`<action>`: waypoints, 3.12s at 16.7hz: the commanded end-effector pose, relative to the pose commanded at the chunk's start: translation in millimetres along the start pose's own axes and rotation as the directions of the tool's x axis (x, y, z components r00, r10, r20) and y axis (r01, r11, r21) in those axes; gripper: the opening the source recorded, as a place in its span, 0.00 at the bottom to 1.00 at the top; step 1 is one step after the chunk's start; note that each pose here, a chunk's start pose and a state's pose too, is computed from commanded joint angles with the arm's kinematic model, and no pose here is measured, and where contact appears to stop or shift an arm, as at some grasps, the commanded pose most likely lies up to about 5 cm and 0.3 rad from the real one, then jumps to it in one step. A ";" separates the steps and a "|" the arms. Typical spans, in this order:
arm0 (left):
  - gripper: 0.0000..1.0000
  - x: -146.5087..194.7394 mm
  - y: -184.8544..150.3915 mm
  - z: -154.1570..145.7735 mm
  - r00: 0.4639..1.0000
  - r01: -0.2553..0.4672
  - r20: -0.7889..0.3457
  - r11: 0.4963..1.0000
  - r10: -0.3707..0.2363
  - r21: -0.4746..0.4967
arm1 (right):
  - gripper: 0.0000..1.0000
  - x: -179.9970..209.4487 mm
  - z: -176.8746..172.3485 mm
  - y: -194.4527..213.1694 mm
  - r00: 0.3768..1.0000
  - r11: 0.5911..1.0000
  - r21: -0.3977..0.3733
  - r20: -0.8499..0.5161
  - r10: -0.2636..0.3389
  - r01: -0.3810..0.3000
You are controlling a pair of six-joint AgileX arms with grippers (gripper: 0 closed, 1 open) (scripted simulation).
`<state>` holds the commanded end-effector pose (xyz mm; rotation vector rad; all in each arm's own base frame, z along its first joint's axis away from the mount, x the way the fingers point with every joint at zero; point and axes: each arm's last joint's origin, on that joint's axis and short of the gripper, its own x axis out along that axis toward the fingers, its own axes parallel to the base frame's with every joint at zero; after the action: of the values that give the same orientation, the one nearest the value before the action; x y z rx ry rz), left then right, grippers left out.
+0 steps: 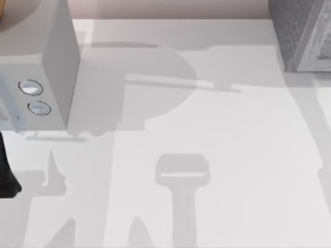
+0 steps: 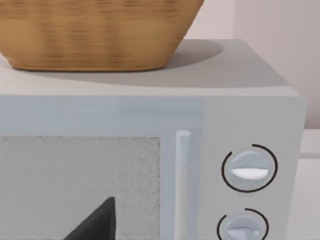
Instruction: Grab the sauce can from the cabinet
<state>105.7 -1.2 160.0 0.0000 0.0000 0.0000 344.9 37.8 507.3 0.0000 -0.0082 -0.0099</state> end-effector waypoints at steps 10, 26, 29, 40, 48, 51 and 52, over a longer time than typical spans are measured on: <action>1.00 0.0 0.0 0.0 1.000 0.000 0.000 1.000 0.000 0.000 | 0.62 6.6 -0.4 -0.7 1.000 1.000 0.000 0.001 0.000 0.000; 1.00 0.0 0.0 0.0 1.000 0.000 0.000 1.000 0.000 0.000 | 0.00 6.6 -0.4 -0.7 1.000 1.000 0.000 0.001 0.000 0.000; 1.00 0.0 0.0 0.0 1.000 0.000 0.000 1.000 0.000 0.000 | 0.00 1.2 2.8 0.1 1.000 1.000 0.002 0.002 -0.001 0.001; 1.00 0.0 0.0 0.0 1.000 0.000 0.000 1.000 0.000 0.000 | 0.00 -158.1 57.9 1.6 1.000 1.000 0.000 -0.006 -0.001 0.001; 1.00 0.0 0.0 0.0 1.000 0.000 0.000 1.000 0.000 0.000 | 0.00 -173.7 60.5 -1.3 1.000 1.000 0.004 0.005 -0.001 0.001; 1.00 0.0 0.0 0.0 1.000 0.000 0.000 1.000 0.000 0.000 | 0.00 -183.3 52.1 -6.0 1.000 1.000 0.007 0.018 -0.006 0.006; 1.00 0.0 0.0 0.0 1.000 0.000 0.000 1.000 0.000 0.000 | 0.00 -187.5 46.2 -8.1 1.000 1.000 0.007 0.021 -0.007 0.007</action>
<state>105.7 -1.2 160.0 0.0000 0.0000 0.0000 157.0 31.6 552.0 0.0073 -0.0289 -0.0168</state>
